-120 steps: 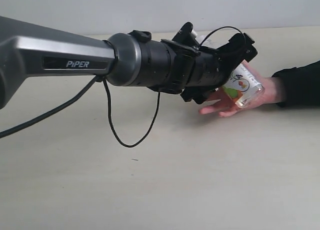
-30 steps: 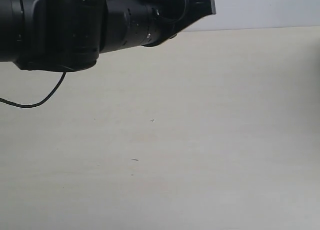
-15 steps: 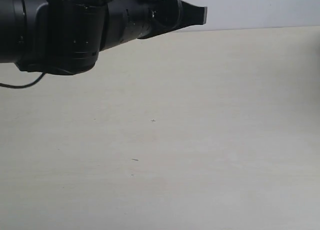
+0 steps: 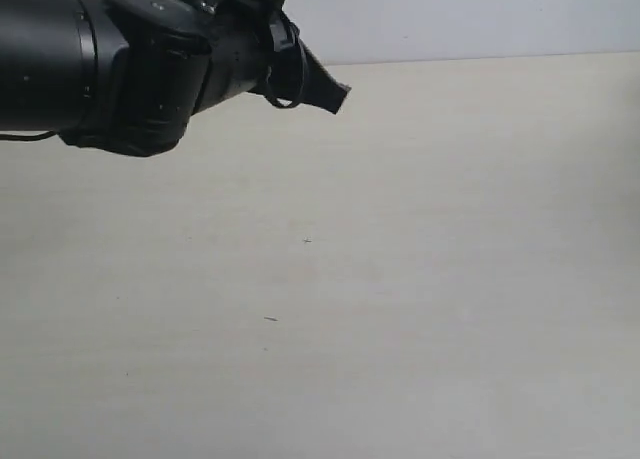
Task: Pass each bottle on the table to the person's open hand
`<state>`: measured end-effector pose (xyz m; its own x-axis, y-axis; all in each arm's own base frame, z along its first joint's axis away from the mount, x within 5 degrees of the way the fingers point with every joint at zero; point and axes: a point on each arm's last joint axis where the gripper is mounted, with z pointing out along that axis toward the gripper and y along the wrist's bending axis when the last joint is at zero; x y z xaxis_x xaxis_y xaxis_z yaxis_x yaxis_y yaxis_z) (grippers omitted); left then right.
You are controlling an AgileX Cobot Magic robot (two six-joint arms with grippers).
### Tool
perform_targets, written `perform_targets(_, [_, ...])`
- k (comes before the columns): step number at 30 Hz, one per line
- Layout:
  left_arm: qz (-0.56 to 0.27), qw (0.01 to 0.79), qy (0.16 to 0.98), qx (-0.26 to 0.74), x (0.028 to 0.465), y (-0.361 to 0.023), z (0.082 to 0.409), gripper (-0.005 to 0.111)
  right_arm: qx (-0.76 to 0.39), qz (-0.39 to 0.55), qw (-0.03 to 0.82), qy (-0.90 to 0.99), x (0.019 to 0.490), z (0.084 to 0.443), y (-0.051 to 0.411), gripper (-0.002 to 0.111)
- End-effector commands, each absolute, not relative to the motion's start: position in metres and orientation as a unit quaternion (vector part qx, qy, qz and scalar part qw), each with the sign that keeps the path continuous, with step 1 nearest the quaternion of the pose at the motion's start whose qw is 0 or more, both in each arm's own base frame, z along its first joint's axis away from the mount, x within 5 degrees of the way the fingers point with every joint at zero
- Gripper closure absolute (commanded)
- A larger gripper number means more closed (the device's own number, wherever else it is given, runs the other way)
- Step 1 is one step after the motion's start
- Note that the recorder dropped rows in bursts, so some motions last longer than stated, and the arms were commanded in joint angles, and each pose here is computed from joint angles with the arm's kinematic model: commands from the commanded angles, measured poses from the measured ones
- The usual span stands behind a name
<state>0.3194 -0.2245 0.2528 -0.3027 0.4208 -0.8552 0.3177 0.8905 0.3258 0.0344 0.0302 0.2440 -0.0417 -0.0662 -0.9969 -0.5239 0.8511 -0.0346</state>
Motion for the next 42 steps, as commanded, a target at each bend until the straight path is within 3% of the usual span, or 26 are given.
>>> perform_targets(1, [0.027, 0.565, 0.786, 0.252, 0.308, -0.219, 0.237, 0.107, -0.209, 0.174, 0.663, 0.698, 0.034, 0.244, 0.03, 0.106])
perform_targets(8, [-0.095, 0.665, 0.709, 0.215, 0.265, -0.198, 0.217, 0.107, -0.209, 0.174, 0.663, 0.698, 0.034, 0.244, 0.03, 0.106])
perform_targets(17, [-0.183, 0.716, 0.659, 0.142, 0.201, -0.145, 0.199, 0.107, -0.209, 0.174, 0.663, 0.698, 0.034, 0.244, 0.03, 0.106])
perform_targets(26, [-0.243, 0.681, 0.674, 0.148, 0.145, -0.107, 0.189, 0.107, -0.209, 0.174, 0.663, 0.698, 0.034, 0.244, 0.03, 0.106])
perform_targets(34, [-0.291, 0.688, 0.624, 0.23, 0.124, -0.112, 0.199, 0.107, -0.209, 0.174, 0.663, 0.698, 0.034, 0.244, 0.03, 0.106])
perform_targets(42, [-0.296, 0.685, 0.618, 0.248, 0.122, -0.115, 0.199, 0.107, -0.209, 0.174, 0.663, 0.698, 0.034, 0.244, 0.03, 0.106])
